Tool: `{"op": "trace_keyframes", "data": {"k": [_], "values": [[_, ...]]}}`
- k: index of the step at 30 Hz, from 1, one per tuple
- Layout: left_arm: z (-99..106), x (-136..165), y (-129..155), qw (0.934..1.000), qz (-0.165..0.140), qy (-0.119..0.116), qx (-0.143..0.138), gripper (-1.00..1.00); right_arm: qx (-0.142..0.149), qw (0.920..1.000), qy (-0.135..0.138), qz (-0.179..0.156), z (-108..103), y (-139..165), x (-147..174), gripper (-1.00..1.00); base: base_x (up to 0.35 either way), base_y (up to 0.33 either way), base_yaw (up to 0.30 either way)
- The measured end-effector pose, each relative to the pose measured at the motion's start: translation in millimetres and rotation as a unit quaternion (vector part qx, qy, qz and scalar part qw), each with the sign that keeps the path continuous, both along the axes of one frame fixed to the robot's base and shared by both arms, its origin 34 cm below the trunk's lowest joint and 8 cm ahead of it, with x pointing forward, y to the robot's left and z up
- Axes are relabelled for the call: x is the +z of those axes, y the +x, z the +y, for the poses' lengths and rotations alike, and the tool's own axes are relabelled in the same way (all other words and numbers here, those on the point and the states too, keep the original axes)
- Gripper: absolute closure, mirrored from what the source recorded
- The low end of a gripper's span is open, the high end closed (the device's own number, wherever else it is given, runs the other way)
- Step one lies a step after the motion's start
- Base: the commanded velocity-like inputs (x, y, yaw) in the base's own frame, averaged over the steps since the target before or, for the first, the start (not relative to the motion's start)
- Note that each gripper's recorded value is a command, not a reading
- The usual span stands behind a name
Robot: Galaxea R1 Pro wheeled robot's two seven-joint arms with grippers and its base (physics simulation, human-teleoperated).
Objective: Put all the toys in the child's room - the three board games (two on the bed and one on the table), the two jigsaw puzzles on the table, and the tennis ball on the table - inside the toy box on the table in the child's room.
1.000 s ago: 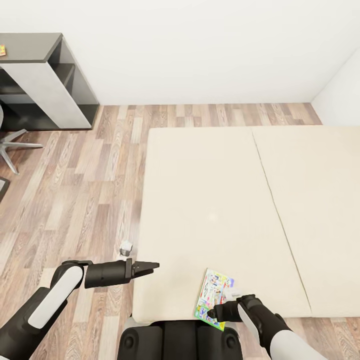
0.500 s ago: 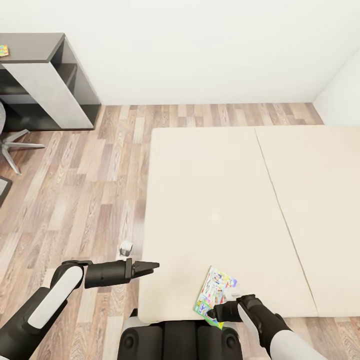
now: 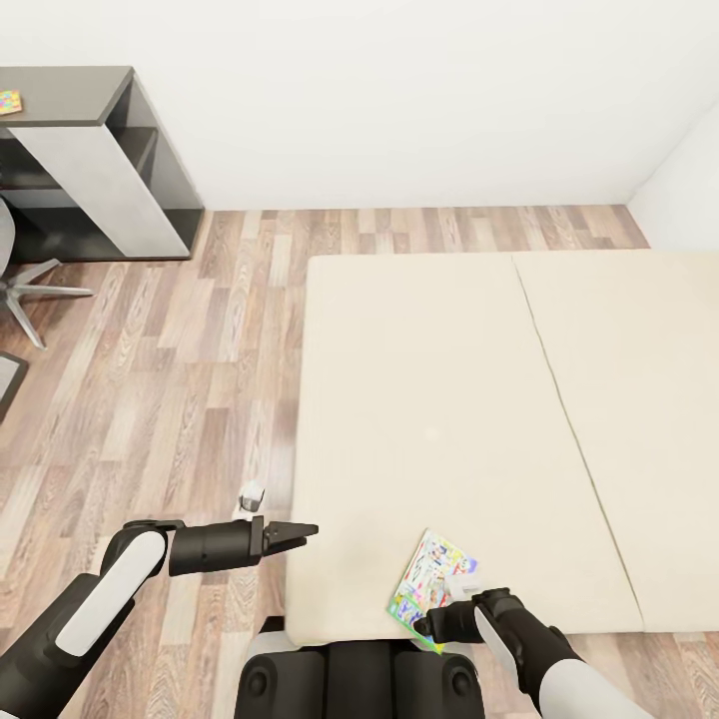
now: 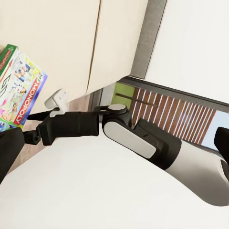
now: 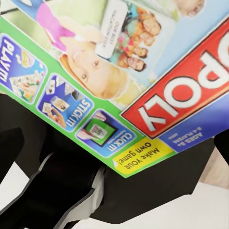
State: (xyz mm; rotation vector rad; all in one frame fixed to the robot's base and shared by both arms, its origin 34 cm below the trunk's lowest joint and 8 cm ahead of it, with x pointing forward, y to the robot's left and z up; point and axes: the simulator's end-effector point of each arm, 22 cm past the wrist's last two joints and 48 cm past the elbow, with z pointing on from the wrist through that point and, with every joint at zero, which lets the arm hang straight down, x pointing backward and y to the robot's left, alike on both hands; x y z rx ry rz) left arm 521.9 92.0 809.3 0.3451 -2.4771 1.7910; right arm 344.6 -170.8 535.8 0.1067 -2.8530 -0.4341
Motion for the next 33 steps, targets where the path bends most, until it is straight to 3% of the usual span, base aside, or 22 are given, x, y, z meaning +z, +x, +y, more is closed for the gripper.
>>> {"op": "trace_keyframes", "data": {"k": [21, 33], "values": [[0.1, 0.0, 0.0, 1.0, 0.0, 0.0, 0.0, -1.0, 0.001, 1.0, 0.003, 0.0, 4.6, 0.9, 0.9, -1.0, 0.0, 0.013, 0.0], [0.5, -0.1, -0.1, 1.0, 0.0, 0.001, 0.0, -1.0, 0.0, 1.0, 0.004, -0.001, 4.8, 1.5, 0.7, -1.0, 0.0, 0.152, 0.0]]}}
